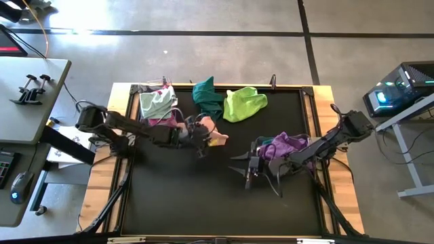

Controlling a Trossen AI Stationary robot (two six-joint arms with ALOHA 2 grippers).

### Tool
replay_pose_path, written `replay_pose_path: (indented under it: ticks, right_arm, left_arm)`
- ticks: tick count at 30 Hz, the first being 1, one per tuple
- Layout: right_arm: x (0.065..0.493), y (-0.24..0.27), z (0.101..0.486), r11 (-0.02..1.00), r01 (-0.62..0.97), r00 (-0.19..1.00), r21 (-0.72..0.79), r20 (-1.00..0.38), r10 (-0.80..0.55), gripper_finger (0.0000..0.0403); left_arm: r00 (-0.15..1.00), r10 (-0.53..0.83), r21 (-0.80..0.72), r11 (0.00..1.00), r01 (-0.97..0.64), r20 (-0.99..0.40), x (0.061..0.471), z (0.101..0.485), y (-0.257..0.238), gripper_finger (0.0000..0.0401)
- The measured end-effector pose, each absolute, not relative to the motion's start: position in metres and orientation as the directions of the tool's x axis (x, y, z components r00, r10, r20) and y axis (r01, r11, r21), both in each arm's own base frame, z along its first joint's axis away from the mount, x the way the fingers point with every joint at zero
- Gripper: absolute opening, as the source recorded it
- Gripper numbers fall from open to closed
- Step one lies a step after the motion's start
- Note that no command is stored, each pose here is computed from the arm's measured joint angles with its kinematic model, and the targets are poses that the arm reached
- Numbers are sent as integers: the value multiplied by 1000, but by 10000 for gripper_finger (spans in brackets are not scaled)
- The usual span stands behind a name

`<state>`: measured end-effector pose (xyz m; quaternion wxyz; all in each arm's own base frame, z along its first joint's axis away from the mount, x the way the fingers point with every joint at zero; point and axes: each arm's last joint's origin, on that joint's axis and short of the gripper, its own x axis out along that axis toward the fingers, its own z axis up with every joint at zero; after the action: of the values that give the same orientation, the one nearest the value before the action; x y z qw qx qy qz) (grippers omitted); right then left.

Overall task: Sort towels by color in basket
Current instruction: Put the orange towel into the left transparent bin

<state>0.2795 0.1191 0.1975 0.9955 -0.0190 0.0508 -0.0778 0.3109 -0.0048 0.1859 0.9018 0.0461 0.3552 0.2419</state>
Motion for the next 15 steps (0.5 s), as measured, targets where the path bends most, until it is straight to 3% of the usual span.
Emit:
replay_pose_path:
  ticks: [4, 8, 12, 15]
  right_arm:
    - [279, 119, 196, 988, 154, 982, -32, -108, -157, 149]
    - [279, 119, 196, 987, 154, 981, -35, -114, -157, 149]
    - [279, 119, 195, 988, 149, 980, -35, -125, -152, 149]
    - [279, 119, 194, 989, 141, 981, -35, -129, -144, 149]
  left_arm:
    - [587, 405, 203, 903, -380, -701, 312, 171, 14, 231]
    - [506, 410, 238, 898, -370, -759, 317, 143, 26, 243]
    - [464, 372, 242, 917, -316, -804, 324, 114, 24, 232]
    - [456, 337, 213, 929, -303, -824, 328, 99, 17, 199]
